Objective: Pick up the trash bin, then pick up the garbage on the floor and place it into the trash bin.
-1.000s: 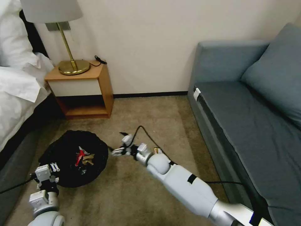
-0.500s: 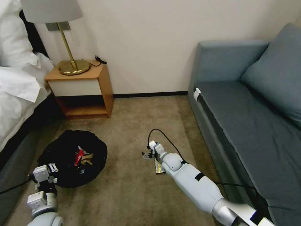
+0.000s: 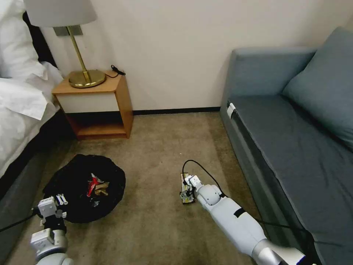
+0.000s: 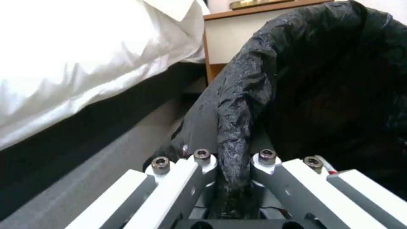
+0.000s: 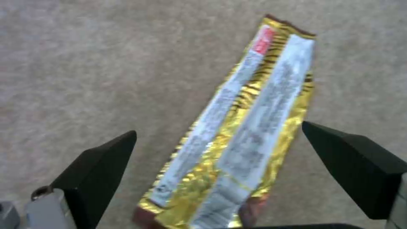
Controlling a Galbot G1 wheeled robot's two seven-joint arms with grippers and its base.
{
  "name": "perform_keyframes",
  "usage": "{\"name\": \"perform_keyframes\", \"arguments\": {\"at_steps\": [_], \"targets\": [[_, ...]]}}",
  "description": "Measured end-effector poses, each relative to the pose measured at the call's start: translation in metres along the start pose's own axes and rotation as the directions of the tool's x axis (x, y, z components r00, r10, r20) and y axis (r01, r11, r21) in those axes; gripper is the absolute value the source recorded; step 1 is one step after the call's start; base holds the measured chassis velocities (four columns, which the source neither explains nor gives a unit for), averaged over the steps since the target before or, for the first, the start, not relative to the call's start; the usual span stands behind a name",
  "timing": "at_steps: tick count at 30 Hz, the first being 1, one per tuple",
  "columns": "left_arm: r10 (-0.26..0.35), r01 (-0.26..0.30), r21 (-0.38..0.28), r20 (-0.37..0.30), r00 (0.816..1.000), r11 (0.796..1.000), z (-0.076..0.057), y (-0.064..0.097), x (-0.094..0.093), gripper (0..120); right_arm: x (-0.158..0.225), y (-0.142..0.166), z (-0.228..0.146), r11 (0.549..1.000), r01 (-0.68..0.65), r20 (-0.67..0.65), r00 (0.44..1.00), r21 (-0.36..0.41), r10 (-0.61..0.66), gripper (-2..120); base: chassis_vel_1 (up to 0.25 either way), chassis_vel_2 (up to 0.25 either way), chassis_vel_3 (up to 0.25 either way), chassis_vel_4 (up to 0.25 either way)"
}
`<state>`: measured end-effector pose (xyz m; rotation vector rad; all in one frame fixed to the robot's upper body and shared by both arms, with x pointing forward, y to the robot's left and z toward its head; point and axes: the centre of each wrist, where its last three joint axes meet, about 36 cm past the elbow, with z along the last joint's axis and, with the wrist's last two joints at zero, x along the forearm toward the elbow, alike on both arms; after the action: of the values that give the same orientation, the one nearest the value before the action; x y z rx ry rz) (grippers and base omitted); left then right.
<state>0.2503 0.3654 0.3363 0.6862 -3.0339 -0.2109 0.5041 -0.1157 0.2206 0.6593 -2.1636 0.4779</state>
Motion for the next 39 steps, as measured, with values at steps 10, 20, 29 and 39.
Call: {"name": "perform_keyframes", "arguments": {"at_steps": [10, 20, 29, 39], "targets": [[0.0, 0.0, -0.005, -0.002, 1.0, 1.0, 0.001, 0.002, -0.002, 5, -0.008, 0.009, 0.007, 1.0, 0.018, -0.017, 1.0, 0.008, -0.018, 100, 0.0, 0.0, 0.0, 0.0], [0.001, -0.001, -0.005, -0.006, 1.0, 1.0, 0.005, 0.001, -0.006, 5, -0.013, -0.003, 0.012, 1.0, -0.005, -0.031, 0.999, -0.001, 0.005, 100, 0.0, 0.0, 0.0, 0.0], [0.005, -0.005, -0.005, -0.005, 1.0, 1.0, 0.005, 0.0, -0.012, 5, -0.018, -0.008, 0.014, 1.0, 0.014, -0.058, 0.998, -0.025, -0.015, 99, 0.0, 0.0, 0.0, 0.0], [0.004, -0.004, -0.003, -0.008, 1.0, 1.0, 0.005, 0.001, -0.012, 5, -0.022, -0.013, 0.021, 0.998, 0.034, -0.059, 0.998, -0.045, -0.037, 69, 0.0, 0.0, 0.0, 0.0]]}}
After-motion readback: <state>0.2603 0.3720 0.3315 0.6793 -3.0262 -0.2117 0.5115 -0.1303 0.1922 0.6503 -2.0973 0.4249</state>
